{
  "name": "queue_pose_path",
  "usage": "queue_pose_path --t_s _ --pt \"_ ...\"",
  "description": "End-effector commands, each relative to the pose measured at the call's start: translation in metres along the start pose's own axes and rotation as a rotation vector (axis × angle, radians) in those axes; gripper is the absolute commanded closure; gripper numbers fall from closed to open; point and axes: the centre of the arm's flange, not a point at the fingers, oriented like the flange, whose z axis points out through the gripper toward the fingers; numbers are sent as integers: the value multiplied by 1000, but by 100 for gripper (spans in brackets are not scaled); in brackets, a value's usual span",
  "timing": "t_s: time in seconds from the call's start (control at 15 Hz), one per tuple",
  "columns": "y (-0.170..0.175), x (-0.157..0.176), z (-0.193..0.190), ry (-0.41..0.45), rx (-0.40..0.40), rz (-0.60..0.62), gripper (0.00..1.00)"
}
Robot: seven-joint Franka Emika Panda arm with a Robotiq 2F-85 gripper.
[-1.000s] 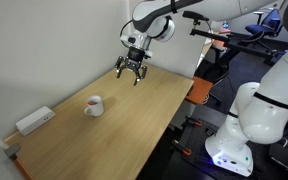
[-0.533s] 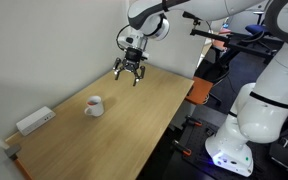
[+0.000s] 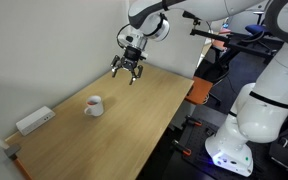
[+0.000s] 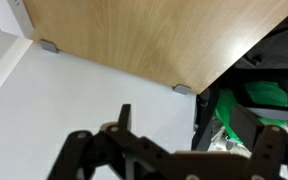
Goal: Pick the marker from the cup and put it on the table
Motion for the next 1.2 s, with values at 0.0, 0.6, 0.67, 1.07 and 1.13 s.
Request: queue_pose_path --t_s 0.0,0.6,0.67,1.07,1.13 --pt "8 -7 10 40 -112 -38 0" --pt "28 -27 38 90 -160 34 0" --pt "30 -29 40 91 -167 47 0" --pt "46 -38 50 16 -223 96 0" --pt "50 -40 51 -2 -236 103 0"
